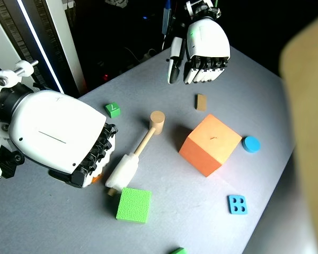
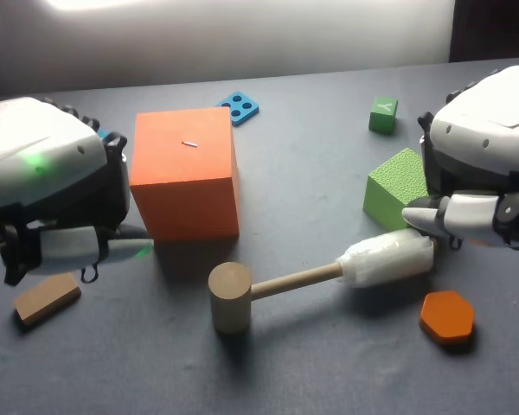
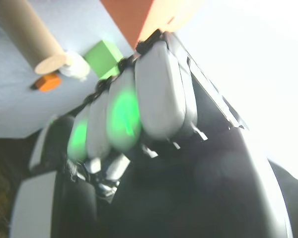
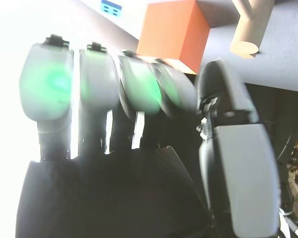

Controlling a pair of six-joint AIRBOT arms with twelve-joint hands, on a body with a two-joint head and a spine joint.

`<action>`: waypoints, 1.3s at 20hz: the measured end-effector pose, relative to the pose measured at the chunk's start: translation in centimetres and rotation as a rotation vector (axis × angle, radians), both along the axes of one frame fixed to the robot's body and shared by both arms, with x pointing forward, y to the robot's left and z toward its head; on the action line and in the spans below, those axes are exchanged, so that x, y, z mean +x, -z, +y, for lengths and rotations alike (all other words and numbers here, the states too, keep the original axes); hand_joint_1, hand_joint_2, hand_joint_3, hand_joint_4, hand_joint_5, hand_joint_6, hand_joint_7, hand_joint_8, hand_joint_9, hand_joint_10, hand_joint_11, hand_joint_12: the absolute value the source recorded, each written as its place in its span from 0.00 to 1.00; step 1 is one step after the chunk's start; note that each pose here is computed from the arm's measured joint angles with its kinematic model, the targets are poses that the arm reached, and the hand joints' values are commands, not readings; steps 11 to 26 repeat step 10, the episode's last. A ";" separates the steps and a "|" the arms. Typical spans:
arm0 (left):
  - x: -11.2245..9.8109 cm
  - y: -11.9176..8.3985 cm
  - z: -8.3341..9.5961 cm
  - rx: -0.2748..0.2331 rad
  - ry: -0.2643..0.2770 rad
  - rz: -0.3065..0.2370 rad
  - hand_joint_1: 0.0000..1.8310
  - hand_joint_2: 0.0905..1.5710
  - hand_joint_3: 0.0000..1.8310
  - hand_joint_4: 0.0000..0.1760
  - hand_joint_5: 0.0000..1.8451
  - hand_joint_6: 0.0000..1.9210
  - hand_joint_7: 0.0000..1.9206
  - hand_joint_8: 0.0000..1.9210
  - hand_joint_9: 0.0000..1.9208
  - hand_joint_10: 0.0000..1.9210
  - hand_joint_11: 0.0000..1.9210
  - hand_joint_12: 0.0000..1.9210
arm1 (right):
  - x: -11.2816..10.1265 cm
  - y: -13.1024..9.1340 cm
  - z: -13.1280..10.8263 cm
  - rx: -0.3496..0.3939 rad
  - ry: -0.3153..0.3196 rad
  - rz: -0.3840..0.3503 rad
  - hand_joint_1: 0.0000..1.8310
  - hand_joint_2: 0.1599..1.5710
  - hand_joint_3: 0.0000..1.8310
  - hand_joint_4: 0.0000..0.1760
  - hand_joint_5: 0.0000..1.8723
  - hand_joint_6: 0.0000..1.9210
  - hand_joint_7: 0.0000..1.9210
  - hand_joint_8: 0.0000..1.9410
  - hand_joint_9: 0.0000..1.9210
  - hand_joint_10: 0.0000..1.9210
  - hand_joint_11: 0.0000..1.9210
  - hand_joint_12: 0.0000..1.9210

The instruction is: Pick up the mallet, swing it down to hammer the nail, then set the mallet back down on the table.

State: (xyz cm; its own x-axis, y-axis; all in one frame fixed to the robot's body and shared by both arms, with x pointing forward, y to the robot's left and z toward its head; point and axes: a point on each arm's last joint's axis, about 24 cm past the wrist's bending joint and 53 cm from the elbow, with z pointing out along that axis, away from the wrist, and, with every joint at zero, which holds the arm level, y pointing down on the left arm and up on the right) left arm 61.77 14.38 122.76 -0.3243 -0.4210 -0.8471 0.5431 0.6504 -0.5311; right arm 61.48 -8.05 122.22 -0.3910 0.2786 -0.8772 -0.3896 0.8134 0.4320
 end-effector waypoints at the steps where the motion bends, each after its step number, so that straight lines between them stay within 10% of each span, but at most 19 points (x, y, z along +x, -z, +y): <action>1: 0.2 -0.4 -0.2 -0.010 0.001 -0.008 0.59 0.87 0.01 0.87 0.84 1.00 0.84 1.00 0.87 1.00 0.91 1.00 | 0.1 -0.1 -0.2 0.010 0.011 0.000 0.53 0.86 0.00 0.01 0.74 1.00 0.78 1.00 0.78 1.00 0.78 1.00; 10: 0.4 -0.7 -1.1 -0.024 0.012 -0.002 0.62 0.86 0.00 1.00 0.82 1.00 0.83 1.00 0.84 1.00 0.83 1.00 | 0.3 -0.8 -0.1 0.021 0.019 -0.027 0.54 0.84 0.00 0.22 0.71 1.00 0.75 1.00 0.76 1.00 0.76 1.00; 26: 0.4 -0.7 -1.1 -0.024 0.012 -0.002 0.62 0.86 0.00 1.00 0.82 1.00 0.83 1.00 0.84 1.00 0.83 1.00 | 0.3 -0.8 -0.1 0.021 0.019 -0.027 0.54 0.84 0.00 0.22 0.71 1.00 0.75 1.00 0.76 1.00 0.76 1.00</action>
